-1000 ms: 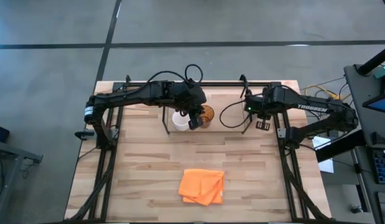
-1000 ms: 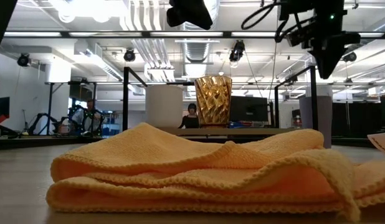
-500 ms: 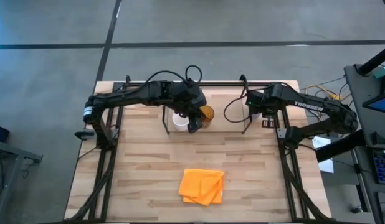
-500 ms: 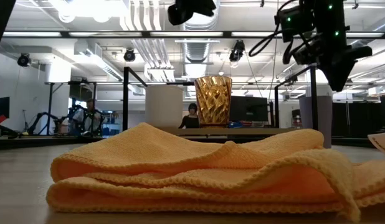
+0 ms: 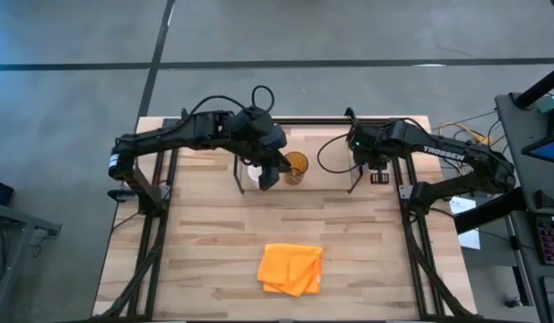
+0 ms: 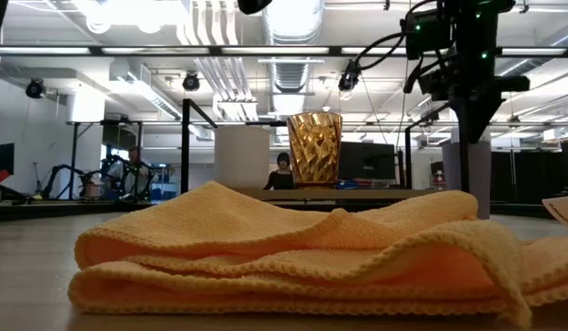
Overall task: Stack small to large cups/mugs on shelf
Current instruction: Put the blue cup on the shelf
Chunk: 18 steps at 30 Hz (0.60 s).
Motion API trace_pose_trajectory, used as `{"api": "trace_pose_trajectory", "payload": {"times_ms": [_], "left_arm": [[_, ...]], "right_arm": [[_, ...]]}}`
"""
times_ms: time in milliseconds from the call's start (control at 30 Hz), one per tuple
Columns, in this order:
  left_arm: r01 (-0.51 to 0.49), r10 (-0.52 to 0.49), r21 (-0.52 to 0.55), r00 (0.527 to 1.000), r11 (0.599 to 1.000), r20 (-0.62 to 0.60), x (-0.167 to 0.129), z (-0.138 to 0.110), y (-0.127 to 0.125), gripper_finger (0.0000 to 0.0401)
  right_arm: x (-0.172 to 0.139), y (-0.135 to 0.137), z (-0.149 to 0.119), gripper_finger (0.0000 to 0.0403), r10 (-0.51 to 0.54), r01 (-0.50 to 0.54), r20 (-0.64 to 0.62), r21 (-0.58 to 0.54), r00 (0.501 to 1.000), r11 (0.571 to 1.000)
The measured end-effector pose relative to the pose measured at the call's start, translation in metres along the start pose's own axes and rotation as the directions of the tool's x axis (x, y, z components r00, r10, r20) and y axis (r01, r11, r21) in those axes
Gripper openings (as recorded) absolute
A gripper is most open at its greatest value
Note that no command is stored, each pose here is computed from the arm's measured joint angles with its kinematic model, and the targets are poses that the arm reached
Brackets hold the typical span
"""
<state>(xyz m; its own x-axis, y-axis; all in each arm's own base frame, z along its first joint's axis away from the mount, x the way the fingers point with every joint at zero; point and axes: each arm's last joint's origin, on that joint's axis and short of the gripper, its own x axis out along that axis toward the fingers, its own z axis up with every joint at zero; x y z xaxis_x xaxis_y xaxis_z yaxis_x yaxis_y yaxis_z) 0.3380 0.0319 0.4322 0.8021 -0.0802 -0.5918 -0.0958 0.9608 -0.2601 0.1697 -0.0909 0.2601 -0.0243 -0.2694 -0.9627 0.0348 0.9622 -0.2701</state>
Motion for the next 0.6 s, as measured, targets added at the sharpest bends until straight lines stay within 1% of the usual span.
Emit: {"api": "trace_pose_trajectory", "payload": {"times_ms": [133,400,600], "left_arm": [[0.003,-0.003,0.003,1.0,1.0,0.014,-0.007,0.0,-0.001,0.0059],[0.003,-0.004,0.01,1.0,1.0,0.021,-0.01,0.001,-0.001,0.0059],[0.003,-0.003,0.012,1.0,1.0,0.02,-0.01,0.001,-0.001,0.0059]], "right_arm": [[0.001,-0.006,0.001,0.0068,-0.022,0.022,0.017,0.028,1.0,0.999],[0.007,-0.008,-0.003,0.0068,0.042,-0.043,0.024,0.064,0.999,0.997],[0.017,-0.004,-0.006,0.0065,0.059,-0.059,-0.009,0.065,0.998,0.996]]}}
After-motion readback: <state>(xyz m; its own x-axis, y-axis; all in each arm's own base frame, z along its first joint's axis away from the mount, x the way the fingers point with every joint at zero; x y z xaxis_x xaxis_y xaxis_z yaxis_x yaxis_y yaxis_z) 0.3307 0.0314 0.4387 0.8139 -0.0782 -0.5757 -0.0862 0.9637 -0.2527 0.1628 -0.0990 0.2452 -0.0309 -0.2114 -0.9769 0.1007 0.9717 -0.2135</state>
